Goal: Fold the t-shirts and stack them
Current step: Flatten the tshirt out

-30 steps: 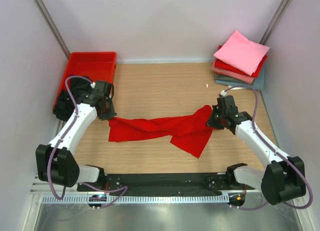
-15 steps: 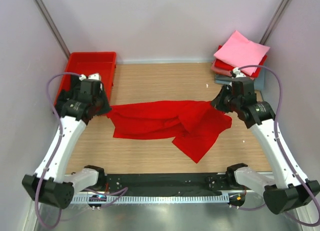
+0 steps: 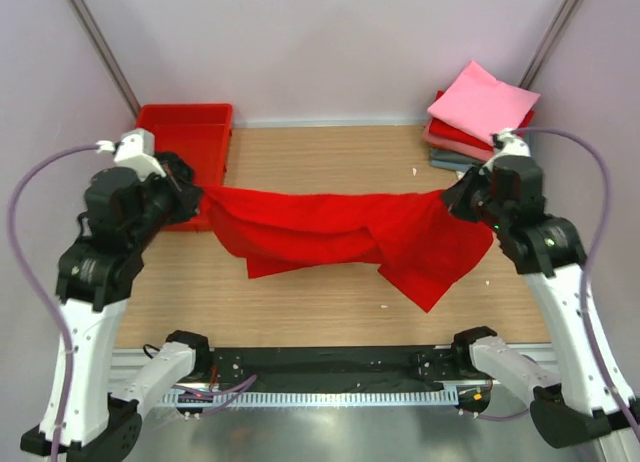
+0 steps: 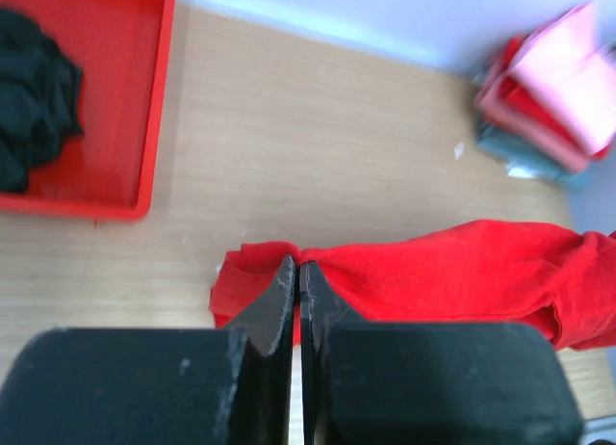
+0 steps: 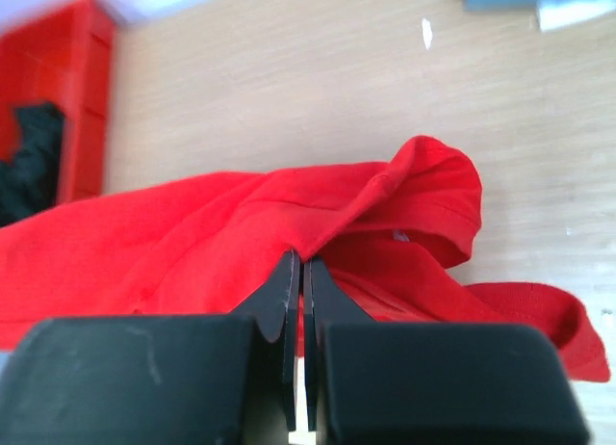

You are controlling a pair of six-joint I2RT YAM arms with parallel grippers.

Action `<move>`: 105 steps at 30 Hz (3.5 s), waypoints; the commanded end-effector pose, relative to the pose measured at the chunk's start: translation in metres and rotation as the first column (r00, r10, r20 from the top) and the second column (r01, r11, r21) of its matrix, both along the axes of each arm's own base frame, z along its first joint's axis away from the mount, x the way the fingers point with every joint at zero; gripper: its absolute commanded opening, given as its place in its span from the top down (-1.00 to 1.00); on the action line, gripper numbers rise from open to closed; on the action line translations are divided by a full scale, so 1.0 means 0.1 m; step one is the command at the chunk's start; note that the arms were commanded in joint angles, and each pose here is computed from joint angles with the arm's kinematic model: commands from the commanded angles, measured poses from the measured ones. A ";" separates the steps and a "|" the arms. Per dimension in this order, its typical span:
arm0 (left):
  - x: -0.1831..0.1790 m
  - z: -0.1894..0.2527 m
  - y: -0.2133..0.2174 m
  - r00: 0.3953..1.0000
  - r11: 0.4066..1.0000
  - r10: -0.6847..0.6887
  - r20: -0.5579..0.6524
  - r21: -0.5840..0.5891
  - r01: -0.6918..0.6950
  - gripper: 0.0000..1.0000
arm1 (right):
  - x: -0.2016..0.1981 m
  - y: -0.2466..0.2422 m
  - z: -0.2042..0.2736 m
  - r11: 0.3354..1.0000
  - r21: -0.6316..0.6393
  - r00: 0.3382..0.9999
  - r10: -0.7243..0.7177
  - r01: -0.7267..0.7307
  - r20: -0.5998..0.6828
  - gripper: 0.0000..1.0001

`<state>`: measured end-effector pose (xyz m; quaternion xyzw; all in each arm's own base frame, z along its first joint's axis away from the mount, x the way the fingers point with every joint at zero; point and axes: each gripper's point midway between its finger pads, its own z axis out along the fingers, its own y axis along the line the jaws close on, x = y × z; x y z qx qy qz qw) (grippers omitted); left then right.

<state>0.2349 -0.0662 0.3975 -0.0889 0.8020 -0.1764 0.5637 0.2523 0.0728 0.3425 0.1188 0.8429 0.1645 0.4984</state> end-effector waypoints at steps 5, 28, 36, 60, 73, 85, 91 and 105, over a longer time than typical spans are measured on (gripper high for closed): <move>0.59 -1.65 -0.07 0.899 0.990 0.055 -0.435 0.143 0.008 1.00 | 0.83 0.19 -1.57 0.997 -0.080 0.938 -0.007 -0.022 -0.346 0.98; 0.59 -2.28 0.04 0.841 0.973 0.103 -0.532 0.230 0.027 1.00 | -0.42 1.03 -2.69 0.962 -0.051 0.822 0.200 -0.267 -0.533 -0.08; 0.57 -2.29 0.06 0.838 0.971 0.111 -0.535 0.237 0.023 1.00 | -0.36 1.13 -2.86 0.948 -0.092 0.800 0.202 -0.305 -0.566 -0.03; 0.57 -2.26 0.07 0.845 0.971 0.114 -0.522 0.240 0.017 1.00 | -0.21 0.94 -2.72 0.938 -0.226 0.835 0.103 -0.261 -0.540 0.98; 0.41 -0.92 -0.09 0.978 0.996 -0.002 -0.210 0.085 0.020 0.99 | -0.06 0.28 -0.53 0.951 -0.309 0.995 -0.040 0.011 -0.088 0.98; -0.85 1.08 -0.44 0.820 0.924 -0.358 0.446 0.041 0.381 1.00 | -0.99 -0.35 1.59 0.997 -0.040 0.825 0.074 -0.063 0.560 0.98; -1.59 1.58 -0.56 0.587 0.844 -0.461 0.665 0.124 0.521 1.00 | -1.77 -0.65 2.42 0.990 -0.026 0.546 0.100 -0.140 0.832 0.97; -1.47 2.02 -0.36 0.585 0.925 -0.307 0.751 0.092 0.368 1.00 | -1.68 -0.53 3.35 0.995 -0.103 0.384 0.101 -0.014 0.918 0.97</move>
